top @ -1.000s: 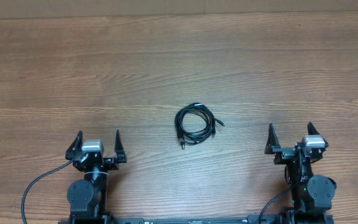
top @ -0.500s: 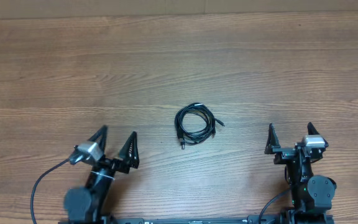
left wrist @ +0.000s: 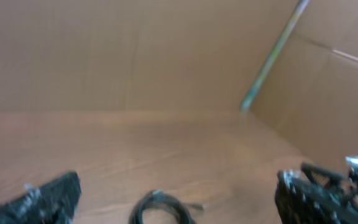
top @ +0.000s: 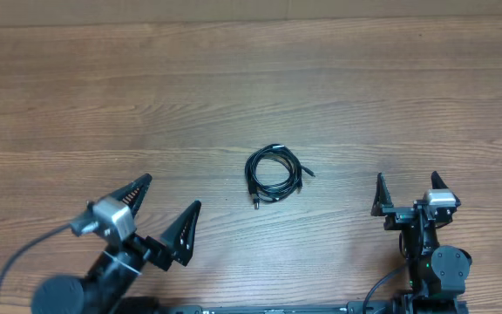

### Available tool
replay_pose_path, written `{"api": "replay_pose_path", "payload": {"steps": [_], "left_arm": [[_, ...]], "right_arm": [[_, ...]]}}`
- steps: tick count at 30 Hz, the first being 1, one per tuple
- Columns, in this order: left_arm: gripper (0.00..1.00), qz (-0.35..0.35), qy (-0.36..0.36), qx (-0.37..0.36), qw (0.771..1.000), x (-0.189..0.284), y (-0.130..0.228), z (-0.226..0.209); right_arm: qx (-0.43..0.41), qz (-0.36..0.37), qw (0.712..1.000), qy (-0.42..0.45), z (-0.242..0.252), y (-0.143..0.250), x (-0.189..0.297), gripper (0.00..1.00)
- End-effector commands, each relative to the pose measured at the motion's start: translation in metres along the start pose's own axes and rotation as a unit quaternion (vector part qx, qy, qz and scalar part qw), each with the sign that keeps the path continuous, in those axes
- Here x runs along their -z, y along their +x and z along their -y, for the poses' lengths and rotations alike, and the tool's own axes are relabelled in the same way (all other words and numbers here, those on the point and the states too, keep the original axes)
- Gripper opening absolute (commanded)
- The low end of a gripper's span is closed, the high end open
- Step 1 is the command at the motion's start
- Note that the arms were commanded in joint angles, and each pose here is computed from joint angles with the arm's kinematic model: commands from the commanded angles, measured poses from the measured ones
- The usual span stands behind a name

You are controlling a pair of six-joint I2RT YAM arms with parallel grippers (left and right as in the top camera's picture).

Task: Untangle cables
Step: 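Move the left gripper forward over the coiled black cables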

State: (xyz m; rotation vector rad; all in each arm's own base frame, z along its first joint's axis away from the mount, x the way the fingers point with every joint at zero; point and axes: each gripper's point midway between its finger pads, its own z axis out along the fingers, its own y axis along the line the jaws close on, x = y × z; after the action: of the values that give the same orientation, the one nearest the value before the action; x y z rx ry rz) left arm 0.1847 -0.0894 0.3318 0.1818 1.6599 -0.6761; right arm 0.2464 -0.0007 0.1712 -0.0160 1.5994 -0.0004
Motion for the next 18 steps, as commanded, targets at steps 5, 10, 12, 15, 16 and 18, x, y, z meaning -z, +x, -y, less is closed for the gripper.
{"api": "replay_pose_path", "payload": {"steps": [5,10,12,15,16,18], "left_arm": [[1.00,-0.153,0.038,0.037,0.987,-0.033,-0.007,0.006],[1.00,-0.199,0.107,0.073,0.971,-0.055,0.005,0.012],[1.00,-0.234,0.066,0.099,0.965,-0.064,0.021,-0.008],[1.00,-0.298,0.010,0.122,0.947,-0.067,0.045,-0.028],[1.00,-0.318,-0.011,0.122,0.940,-0.067,0.051,-0.034],[1.00,-0.363,-0.063,0.115,0.923,-0.065,0.064,-0.048]], "right_arm": [[-0.003,0.002,1.000,0.000,0.000,0.001,0.000,1.00],[-0.003,0.002,1.000,0.000,0.000,0.001,0.000,1.00],[-0.003,0.002,1.000,0.000,0.000,0.001,0.000,1.00],[-0.003,0.002,1.000,0.000,0.000,0.001,0.000,1.00],[-0.003,0.002,1.000,0.000,0.000,0.001,0.000,1.00],[-0.003,0.002,1.000,0.000,0.000,0.001,0.000,1.00]]}}
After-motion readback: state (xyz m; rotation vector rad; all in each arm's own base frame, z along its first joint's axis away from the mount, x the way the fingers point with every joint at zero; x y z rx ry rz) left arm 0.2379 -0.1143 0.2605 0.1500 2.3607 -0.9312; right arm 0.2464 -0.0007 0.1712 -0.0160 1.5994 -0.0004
